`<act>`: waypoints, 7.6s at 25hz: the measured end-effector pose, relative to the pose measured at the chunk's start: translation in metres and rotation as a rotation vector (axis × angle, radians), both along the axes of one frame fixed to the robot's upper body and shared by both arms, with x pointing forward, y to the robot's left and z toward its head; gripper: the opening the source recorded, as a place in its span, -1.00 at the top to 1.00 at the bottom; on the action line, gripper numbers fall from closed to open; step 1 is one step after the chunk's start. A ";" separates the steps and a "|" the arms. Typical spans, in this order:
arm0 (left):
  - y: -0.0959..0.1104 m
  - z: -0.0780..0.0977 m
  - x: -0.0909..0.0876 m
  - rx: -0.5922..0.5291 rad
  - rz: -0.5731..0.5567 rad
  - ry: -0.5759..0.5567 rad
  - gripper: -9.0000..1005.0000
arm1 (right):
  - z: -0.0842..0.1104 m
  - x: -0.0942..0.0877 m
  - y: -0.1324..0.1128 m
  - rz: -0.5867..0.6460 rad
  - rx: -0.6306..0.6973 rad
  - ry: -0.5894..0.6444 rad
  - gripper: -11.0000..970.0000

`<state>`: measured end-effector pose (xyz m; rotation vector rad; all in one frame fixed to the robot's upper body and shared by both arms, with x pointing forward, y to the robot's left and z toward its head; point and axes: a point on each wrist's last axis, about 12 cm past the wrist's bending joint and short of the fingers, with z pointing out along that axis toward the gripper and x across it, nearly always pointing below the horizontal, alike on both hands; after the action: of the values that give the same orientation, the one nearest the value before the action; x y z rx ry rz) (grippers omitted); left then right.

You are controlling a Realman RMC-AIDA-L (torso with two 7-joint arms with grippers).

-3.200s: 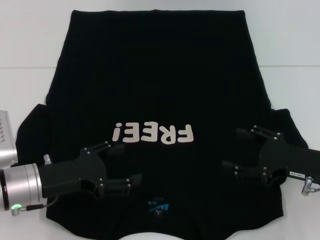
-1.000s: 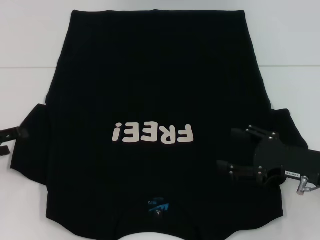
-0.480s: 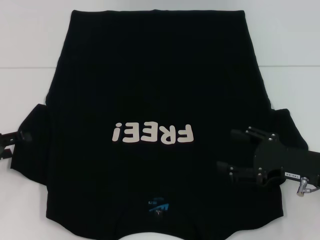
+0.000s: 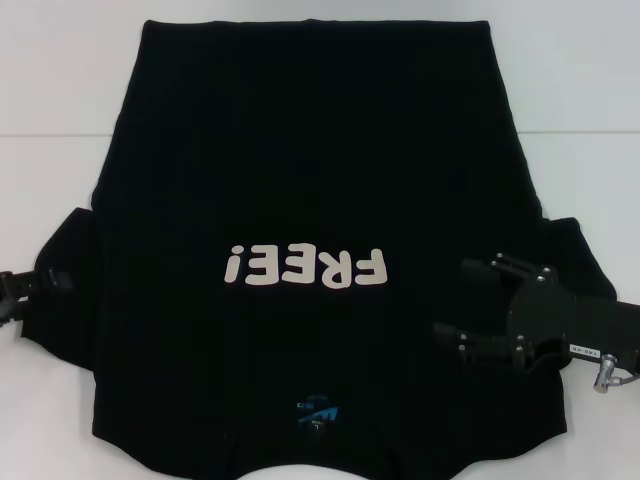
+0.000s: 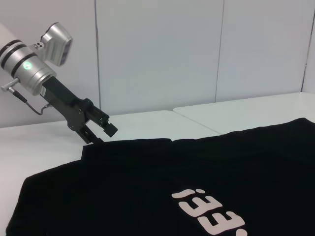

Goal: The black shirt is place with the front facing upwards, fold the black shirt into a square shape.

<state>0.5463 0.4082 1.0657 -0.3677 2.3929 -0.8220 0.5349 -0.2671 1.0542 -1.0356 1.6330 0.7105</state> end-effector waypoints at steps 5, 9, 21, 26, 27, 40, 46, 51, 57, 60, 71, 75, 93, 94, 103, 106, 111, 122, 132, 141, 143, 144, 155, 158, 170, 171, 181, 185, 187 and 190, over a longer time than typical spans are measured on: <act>-0.004 0.000 0.003 0.015 -0.020 0.001 -0.86 | 0.000 0.000 0.000 0.000 0.000 0.000 -0.95; -0.003 0.003 0.005 0.040 -0.031 -0.006 -0.37 | 0.000 0.000 0.000 0.001 0.000 -0.001 -0.95; -0.005 0.001 0.009 0.083 -0.042 -0.002 0.27 | 0.002 0.000 0.000 0.008 0.012 -0.004 -0.95; -0.009 -0.001 0.009 0.099 -0.059 -0.004 0.58 | 0.003 0.000 0.001 0.011 0.013 -0.006 -0.95; -0.008 -0.001 0.009 0.102 -0.060 -0.006 0.68 | 0.003 0.000 0.001 0.011 0.013 -0.006 -0.95; -0.005 0.003 0.007 0.108 -0.060 -0.024 0.98 | 0.002 -0.001 -0.001 0.004 0.013 -0.004 -0.95; 0.007 0.013 0.006 0.131 -0.035 -0.043 0.98 | 0.002 -0.001 -0.002 -0.002 0.013 -0.004 -0.95; 0.015 0.023 0.007 0.142 -0.029 -0.058 0.98 | 0.002 -0.001 -0.003 -0.007 0.017 -0.006 -0.95; 0.018 0.035 0.010 0.148 -0.041 -0.072 0.98 | 0.002 -0.001 -0.003 -0.006 0.020 -0.005 -0.95; 0.023 0.040 0.011 0.161 -0.032 -0.079 0.98 | 0.002 -0.002 -0.003 -0.007 0.021 -0.004 -0.95; 0.021 0.049 0.017 0.142 -0.030 -0.082 0.98 | 0.002 -0.002 -0.003 -0.007 0.021 -0.003 -0.95; 0.014 0.058 0.022 0.112 -0.059 -0.093 0.98 | 0.001 -0.002 -0.004 -0.008 0.021 -0.002 -0.95; -0.074 0.054 0.043 -0.025 -0.188 -0.138 0.98 | -0.001 -0.004 -0.003 -0.012 0.020 0.003 -0.95; -0.077 0.048 0.043 -0.034 -0.177 -0.129 0.98 | -0.001 -0.004 -0.003 -0.012 0.020 0.003 -0.95; -0.108 0.011 0.039 -0.277 -0.171 -0.047 0.79 | -0.003 -0.005 -0.004 -0.017 0.020 0.008 -0.95; -0.107 0.008 0.035 -0.306 -0.153 -0.069 0.65 | -0.003 -0.005 -0.005 -0.019 0.020 0.010 -0.95; -0.074 0.003 0.023 -0.326 -0.020 -0.069 0.27 | -0.003 -0.006 -0.005 -0.020 0.020 0.012 -0.95; -0.055 -0.020 0.019 -0.230 0.177 -0.066 -0.42 | -0.002 -0.005 -0.004 -0.020 0.022 0.011 -0.95; -0.067 -0.024 0.035 -0.155 0.237 -0.092 -0.48 | -0.003 -0.006 -0.005 -0.021 0.022 0.012 -0.95; -0.084 -0.015 0.049 -0.182 0.220 -0.140 -0.48 | -0.003 -0.006 -0.005 -0.021 0.022 0.012 -0.95; -0.092 -0.011 0.052 -0.221 0.206 -0.175 -0.48 | -0.003 -0.006 -0.005 -0.021 0.022 0.012 -0.95; -0.097 -0.009 0.053 -0.252 0.192 -0.199 -0.48 | -0.003 -0.006 -0.005 -0.021 0.022 0.012 -0.95; -0.101 0.016 0.022 -0.328 -0.202 -0.413 -0.47 | 0.002 -0.003 -0.017 -0.127 0.105 0.091 -0.95; -0.093 0.017 0.003 -0.263 -0.345 -0.490 -0.48 | 0.013 0.005 -0.031 -0.207 0.164 0.203 -0.95; -0.090 0.003 -0.053 0.032 -0.701 -0.819 -0.49 | 0.087 0.048 -0.105 -0.694 0.048 0.948 -0.95; -0.090 0.003 -0.053 0.035 -0.703 -0.822 -0.49 | 0.087 0.048 -0.105 -0.694 0.048 0.948 -0.95; -0.093 0.000 -0.054 0.035 -0.703 -0.821 -0.49 | 0.081 0.062 -0.086 -0.741 -0.062 1.072 -0.94; -0.092 0.001 -0.054 0.038 -0.701 -0.823 -0.48 | 0.074 0.063 -0.080 -0.722 -0.058 1.100 -0.94; -0.091 0.001 -0.054 0.039 -0.700 -0.823 -0.48 | 0.071 0.063 -0.077 -0.714 -0.056 1.106 -0.93; -0.091 0.001 -0.054 0.039 -0.701 -0.823 -0.48 | 0.067 0.065 -0.072 -0.707 -0.054 1.113 -0.93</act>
<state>0.4927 0.3167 1.0665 0.7429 1.7108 -0.9618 0.5995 -0.3394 1.1209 0.0655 2.7480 0.7796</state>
